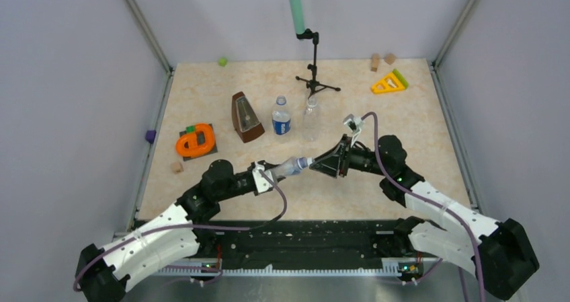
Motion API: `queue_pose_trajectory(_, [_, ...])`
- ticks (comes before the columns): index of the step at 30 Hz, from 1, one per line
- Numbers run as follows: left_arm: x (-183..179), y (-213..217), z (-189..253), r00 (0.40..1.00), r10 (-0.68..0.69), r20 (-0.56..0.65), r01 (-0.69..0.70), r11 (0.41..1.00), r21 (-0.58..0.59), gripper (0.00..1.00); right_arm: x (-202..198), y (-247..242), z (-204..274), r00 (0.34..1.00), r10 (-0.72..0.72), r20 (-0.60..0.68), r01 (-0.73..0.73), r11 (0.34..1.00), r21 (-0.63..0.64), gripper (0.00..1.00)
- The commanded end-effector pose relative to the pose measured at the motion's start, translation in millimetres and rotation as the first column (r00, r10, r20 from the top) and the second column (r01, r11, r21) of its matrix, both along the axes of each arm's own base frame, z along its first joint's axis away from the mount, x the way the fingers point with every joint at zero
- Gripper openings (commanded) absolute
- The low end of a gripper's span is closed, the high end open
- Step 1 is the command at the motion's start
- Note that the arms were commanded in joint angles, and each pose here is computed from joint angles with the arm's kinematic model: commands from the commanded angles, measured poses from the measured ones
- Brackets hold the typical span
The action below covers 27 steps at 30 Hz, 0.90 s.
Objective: Unscrew the bottle caps
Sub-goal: Unscrew the bottle cap from the plastic bottle, then place the bottle cap at the center of the board.
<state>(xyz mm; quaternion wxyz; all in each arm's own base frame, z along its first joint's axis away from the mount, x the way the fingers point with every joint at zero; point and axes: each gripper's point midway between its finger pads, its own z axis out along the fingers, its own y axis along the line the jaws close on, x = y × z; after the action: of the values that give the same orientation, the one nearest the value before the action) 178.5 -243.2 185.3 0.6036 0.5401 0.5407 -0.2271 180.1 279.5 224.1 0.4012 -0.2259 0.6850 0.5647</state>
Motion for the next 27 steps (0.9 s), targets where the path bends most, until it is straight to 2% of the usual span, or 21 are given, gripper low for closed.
queue_pose_trajectory(1, [-22,-18,21,0.983,-0.163,-0.086,0.160,0.986,-0.047,0.00,-3,-1,13,0.990,0.014,0.138,-0.015,1.000,0.007,0.00])
queue_pose_trajectory(6, [-12,-16,21,0.992,-0.110,-0.065,0.107,0.993,-0.049,0.00,1,-3,16,0.990,-0.022,0.141,0.020,1.000,0.014,0.00])
queue_pose_trajectory(10, [7,0,35,0.999,0.036,0.012,-0.034,0.992,-0.123,0.00,16,-9,10,0.985,-0.112,0.129,0.115,0.993,-0.017,0.00])
queue_pose_trajectory(14, [16,18,49,0.986,0.150,0.079,-0.131,0.969,-0.208,0.00,45,-23,-9,0.957,-0.280,0.076,0.287,0.952,-0.105,0.00])
queue_pose_trajectory(18, [19,31,58,0.968,0.224,0.111,-0.187,0.945,-0.269,0.00,68,-33,-38,0.918,-0.395,0.017,0.387,0.889,-0.243,0.00])
queue_pose_trajectory(23, [20,40,61,0.957,0.267,0.114,-0.218,0.921,-0.324,0.00,82,-31,-79,0.904,-0.424,-0.054,0.366,0.833,-0.414,0.00])
queue_pose_trajectory(27, [21,41,64,0.954,0.277,0.117,-0.224,0.914,-0.337,0.00,84,-25,-99,0.911,-0.402,-0.094,0.316,0.826,-0.466,0.00])
